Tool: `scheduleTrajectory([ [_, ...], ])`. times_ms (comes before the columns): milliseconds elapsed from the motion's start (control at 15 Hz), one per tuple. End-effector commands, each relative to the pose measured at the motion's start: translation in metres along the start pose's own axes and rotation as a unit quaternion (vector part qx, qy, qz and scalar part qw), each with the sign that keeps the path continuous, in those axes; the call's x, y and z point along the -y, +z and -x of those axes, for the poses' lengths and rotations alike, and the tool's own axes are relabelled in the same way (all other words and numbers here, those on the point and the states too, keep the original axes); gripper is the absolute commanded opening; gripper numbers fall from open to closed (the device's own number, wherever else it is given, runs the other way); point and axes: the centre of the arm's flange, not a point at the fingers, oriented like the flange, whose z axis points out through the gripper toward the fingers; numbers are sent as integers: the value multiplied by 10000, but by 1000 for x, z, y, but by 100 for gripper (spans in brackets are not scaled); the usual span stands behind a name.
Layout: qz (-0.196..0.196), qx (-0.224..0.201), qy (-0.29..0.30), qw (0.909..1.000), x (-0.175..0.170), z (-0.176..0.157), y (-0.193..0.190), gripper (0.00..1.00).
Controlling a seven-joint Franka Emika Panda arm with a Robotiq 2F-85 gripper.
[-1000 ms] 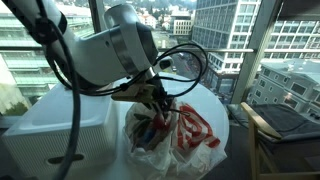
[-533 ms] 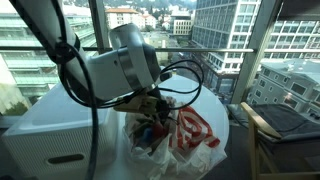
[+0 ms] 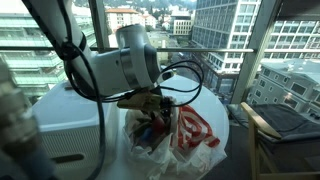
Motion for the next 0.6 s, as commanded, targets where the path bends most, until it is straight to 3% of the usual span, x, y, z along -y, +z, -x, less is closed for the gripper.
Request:
scheduleTrajectory([
  [0, -1, -103, -108, 9999, 7, -17, -41, 81],
  [133, 189, -210, -168, 9995, 11, -24, -65, 96],
  [200, 282, -224, -224, 9991, 12, -28, -79, 99],
  [333, 517, -250, -365, 9977, 18, -28, -105, 100],
  [533, 238, -795, -677, 9943, 39, -34, -142, 100],
])
